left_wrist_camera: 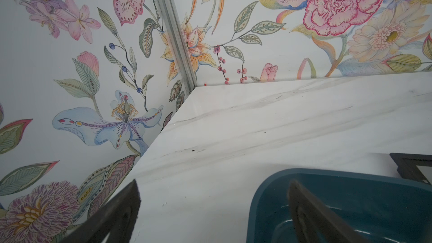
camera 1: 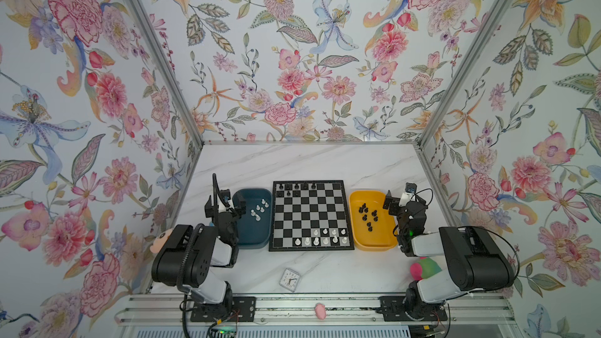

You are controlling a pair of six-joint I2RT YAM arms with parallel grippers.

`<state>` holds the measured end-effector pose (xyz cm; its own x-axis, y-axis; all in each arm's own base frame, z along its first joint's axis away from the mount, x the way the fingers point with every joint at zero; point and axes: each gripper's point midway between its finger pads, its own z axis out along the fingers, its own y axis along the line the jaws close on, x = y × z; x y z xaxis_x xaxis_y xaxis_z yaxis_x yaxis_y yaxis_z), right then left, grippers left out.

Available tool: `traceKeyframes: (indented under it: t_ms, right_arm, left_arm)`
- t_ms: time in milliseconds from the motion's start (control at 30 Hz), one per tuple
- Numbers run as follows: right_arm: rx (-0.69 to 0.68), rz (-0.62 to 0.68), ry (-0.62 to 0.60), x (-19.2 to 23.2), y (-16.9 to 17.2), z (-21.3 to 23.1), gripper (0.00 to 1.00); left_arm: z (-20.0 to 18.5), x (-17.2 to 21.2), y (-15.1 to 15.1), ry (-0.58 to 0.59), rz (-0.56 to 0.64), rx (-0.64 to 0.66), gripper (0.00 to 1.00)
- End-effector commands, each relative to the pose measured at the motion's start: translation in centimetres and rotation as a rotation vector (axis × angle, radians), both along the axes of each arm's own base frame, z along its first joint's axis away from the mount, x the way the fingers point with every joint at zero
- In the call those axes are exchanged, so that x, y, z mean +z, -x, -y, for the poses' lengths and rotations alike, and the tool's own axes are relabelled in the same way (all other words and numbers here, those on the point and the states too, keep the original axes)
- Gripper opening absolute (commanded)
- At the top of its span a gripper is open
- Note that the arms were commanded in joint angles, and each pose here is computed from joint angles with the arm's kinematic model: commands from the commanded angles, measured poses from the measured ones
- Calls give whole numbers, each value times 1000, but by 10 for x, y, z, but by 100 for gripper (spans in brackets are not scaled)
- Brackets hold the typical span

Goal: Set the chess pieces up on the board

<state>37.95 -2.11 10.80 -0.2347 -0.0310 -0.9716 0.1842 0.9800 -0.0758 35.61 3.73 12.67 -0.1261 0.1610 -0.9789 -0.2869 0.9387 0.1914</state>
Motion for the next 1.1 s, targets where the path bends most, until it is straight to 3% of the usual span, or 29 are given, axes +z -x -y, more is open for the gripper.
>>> traceKeyframes:
  t_ms: [0, 333, 633, 767, 900, 1067]
  right_arm:
    - [-12, 18, -6, 7, -1, 0, 99]
    - [-22, 56, 83, 51, 17, -14, 99]
    - [-11, -32, -16, 116, 60, -25, 100]
    - [45, -120, -56, 133, 74, -36, 97]
    - [166, -311, -62, 134, 76, -63, 94]
    - [254, -557, -77, 121, 66, -90, 79]
  left_arm:
    - [0, 9, -4, 16, 37, -8, 99]
    - [0, 54, 2, 23, 95, -6, 99]
    - [22, 108, 6, 136, 152, -139, 97]
    - [44, 124, -3, 186, 119, -263, 94]
    - [68, 133, -15, 222, 63, -372, 92]
    - [88, 141, -26, 262, 14, -444, 90]
